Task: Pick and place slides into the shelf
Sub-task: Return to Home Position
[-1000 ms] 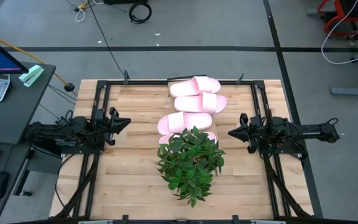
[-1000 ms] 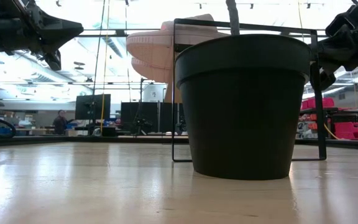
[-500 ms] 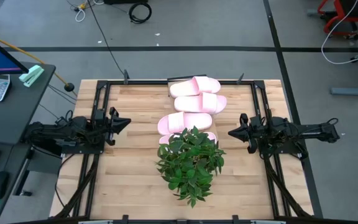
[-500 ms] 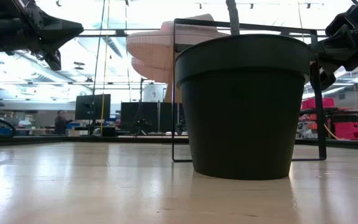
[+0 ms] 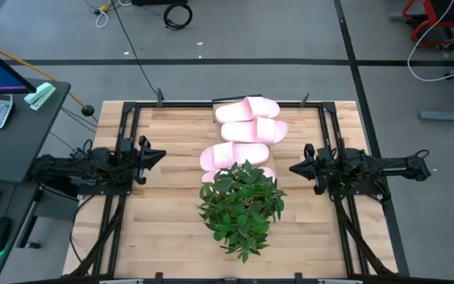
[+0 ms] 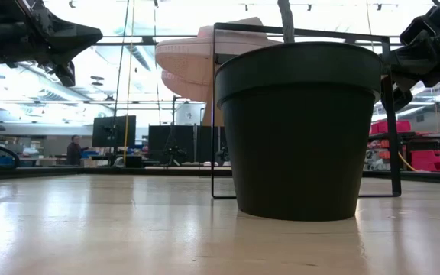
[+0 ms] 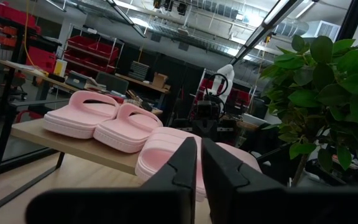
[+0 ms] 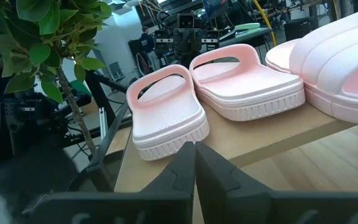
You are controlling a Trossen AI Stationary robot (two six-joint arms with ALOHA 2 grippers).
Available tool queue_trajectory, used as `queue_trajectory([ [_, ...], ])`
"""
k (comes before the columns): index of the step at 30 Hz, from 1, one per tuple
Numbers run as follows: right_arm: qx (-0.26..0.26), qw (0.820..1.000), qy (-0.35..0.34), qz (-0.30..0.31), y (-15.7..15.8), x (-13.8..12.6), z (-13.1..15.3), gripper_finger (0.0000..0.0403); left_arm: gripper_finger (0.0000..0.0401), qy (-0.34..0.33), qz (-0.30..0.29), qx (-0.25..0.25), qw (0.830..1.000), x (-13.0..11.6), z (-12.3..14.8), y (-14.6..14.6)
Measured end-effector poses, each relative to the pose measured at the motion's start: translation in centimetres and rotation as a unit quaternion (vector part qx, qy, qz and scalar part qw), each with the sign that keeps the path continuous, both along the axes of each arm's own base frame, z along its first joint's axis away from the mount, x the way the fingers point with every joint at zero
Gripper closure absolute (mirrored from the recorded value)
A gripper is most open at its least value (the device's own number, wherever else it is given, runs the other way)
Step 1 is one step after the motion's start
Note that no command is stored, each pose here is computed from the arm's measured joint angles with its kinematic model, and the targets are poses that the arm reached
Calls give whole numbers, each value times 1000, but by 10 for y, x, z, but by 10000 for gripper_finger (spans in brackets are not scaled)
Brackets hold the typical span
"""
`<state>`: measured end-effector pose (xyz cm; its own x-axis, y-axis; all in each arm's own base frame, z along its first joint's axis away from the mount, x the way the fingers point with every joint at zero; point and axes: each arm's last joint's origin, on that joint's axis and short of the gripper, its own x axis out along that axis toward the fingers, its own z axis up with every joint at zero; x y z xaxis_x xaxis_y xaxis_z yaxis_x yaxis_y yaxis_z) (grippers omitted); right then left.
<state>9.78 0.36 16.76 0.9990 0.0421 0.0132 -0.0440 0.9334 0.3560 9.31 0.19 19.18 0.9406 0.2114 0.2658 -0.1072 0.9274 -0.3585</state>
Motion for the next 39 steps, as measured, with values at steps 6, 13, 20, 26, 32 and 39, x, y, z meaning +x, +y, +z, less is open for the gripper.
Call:
queue_trajectory([
  [6, 0, 1000, 0, 0, 0, 0, 0, 385, 377, 0, 0, 0, 1000, 0, 0, 0],
  [13, 0, 1000, 0, 0, 0, 0, 0, 385, 364, 0, 0, 0, 1000, 0, 0, 0],
  [20, 0, 1000, 0, 0, 0, 0, 0, 385, 362, 0, 0, 0, 1000, 0, 0, 0],
  [26, 0, 1000, 0, 0, 0, 0, 0, 385, 372, 0, 0, 0, 1000, 0, 0, 0],
  [32, 0, 1000, 0, 0, 0, 0, 0, 385, 378, 0, 0, 0, 1000, 0, 0, 0],
  [39, 0, 1000, 0, 0, 0, 0, 0, 385, 367, 0, 0, 0, 1000, 0, 0, 0],
])
